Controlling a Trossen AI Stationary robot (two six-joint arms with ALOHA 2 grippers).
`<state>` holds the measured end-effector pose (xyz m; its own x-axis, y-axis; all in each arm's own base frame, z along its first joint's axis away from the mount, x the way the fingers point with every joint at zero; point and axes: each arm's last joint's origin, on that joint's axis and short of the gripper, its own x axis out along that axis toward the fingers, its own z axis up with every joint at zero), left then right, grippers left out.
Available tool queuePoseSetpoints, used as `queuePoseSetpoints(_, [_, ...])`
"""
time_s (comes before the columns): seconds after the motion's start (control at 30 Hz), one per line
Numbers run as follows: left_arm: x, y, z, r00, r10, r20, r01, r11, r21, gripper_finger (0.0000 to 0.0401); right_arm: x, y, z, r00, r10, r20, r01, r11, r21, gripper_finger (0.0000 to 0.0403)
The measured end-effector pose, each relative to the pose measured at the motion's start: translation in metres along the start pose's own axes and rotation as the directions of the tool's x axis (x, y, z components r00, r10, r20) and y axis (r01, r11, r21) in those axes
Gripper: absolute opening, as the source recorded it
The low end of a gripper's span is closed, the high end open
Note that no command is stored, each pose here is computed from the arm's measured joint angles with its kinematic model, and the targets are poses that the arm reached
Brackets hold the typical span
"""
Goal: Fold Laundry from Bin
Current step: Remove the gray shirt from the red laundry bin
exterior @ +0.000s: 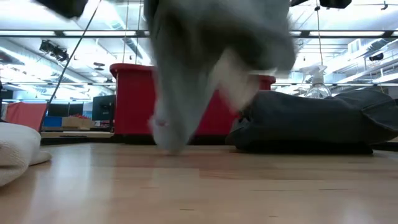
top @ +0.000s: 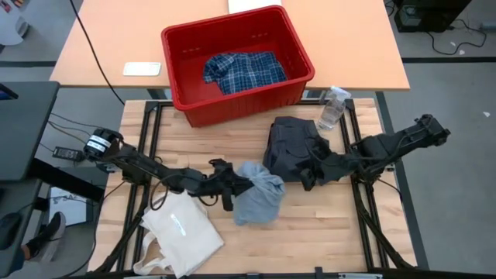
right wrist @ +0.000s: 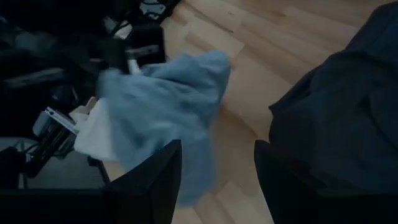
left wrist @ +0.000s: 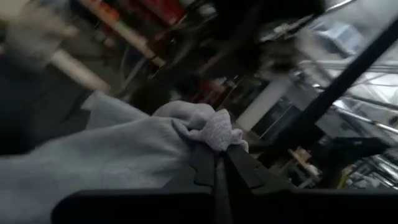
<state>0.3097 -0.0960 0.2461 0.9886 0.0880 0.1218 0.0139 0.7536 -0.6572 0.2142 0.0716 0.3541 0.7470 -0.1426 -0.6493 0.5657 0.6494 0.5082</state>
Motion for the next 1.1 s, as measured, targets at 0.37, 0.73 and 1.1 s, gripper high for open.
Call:
queuePoseSetpoints(0.37, [0.025,-0.010,0.000,0.969,0.167,-0.180,-0.146,0.981,0.127,0.0046,-0.020,-0.013,0.014,0.999,0.048,0.001,-0.047,0.995,-0.093,0.0208])
queuePoseSetpoints(0.73, [0.010,0.037,-0.030,0.737,0.499,-0.456,-0.456,0.865,0.209,0.0155,0.020,-0.016,-0.029,0.969,0.021,-0.246,-0.123,0.904,-0.409,0.0209])
queuePoseSetpoints(1.1, [-0.012,0.003,0.016,0.802,0.411,-0.434,-0.245,0.888,0.388,0.0207,0.097,-0.007,-0.079,0.962,-0.034,-0.271,-0.253,0.271,-0.929,0.0209])
